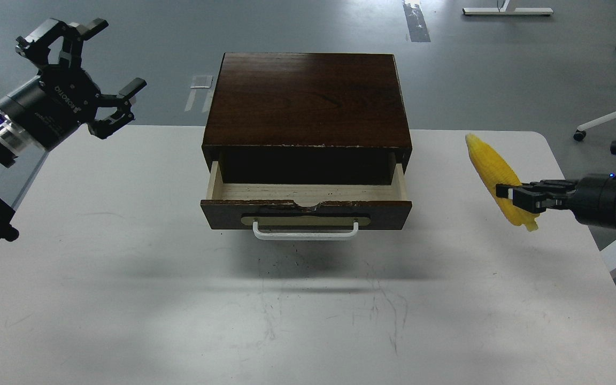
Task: Put corn in drawer with both arms
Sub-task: 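Lift the corn with the right gripper and carry it over the box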
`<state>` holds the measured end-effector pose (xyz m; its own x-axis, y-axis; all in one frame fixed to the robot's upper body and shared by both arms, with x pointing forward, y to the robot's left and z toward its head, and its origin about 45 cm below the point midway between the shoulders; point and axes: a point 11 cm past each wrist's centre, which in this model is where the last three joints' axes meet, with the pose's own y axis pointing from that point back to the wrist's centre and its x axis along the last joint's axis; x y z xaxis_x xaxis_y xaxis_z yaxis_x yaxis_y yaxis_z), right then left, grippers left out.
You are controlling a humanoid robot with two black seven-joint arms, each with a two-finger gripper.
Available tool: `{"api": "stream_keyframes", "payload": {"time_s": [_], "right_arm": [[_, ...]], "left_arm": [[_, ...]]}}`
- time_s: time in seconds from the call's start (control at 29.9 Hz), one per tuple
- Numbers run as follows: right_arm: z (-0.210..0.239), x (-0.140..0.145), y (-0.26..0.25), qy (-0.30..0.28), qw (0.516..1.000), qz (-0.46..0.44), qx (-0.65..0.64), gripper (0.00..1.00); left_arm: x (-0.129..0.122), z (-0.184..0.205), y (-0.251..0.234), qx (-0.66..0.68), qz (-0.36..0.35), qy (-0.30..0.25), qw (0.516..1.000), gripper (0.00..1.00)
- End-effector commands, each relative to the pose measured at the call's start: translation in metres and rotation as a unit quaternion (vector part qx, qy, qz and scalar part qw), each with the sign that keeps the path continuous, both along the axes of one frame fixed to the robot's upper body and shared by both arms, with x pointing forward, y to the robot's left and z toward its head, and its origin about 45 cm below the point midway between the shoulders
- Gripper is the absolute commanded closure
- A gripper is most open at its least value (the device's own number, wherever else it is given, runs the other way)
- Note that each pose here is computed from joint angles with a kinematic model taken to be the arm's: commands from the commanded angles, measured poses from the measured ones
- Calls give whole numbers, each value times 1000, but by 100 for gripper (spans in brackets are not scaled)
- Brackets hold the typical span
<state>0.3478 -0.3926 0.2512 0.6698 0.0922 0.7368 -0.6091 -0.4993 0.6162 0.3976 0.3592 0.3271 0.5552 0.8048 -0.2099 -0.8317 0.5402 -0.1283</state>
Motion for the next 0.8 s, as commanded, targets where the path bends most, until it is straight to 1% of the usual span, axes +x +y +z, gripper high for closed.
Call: {"api": "stream_keyframes", "payload": {"time_s": [0.0, 0.07, 0.2, 0.33, 0.4, 0.47, 0.53, 0.64, 0.77], "right_arm": [[56, 23, 18, -48, 999, 24, 4, 91], [91, 40, 44, -66, 996, 54, 3, 91], [118, 56, 94, -79, 990, 117, -7, 90], [140, 67, 168, -96, 968, 218, -76, 90], [144, 66, 196, -100, 957, 253, -98, 90], [144, 61, 239, -102, 937, 308, -128, 90], [139, 56, 261, -101, 925, 337, -142, 90], [125, 49, 282, -100, 905, 376, -172, 88], [105, 47, 295, -111, 880, 413, -205, 88]], "left_arm": [[0, 0, -2, -2, -1, 0, 1000, 1], [1, 0, -2, -2, -2, 0, 1000, 1], [1, 0, -2, -2, -2, -1, 1000, 1], [1, 2, -1, -1, 0, -3, 1000, 1], [1, 2, -1, -2, 0, -3, 1000, 1], [1, 3, -1, -2, -1, -4, 1000, 1], [1, 3, -1, -2, -1, -4, 1000, 1], [1, 2, -1, -1, -1, -4, 1000, 1], [1, 2, -1, -1, -1, -4, 1000, 1]]}}
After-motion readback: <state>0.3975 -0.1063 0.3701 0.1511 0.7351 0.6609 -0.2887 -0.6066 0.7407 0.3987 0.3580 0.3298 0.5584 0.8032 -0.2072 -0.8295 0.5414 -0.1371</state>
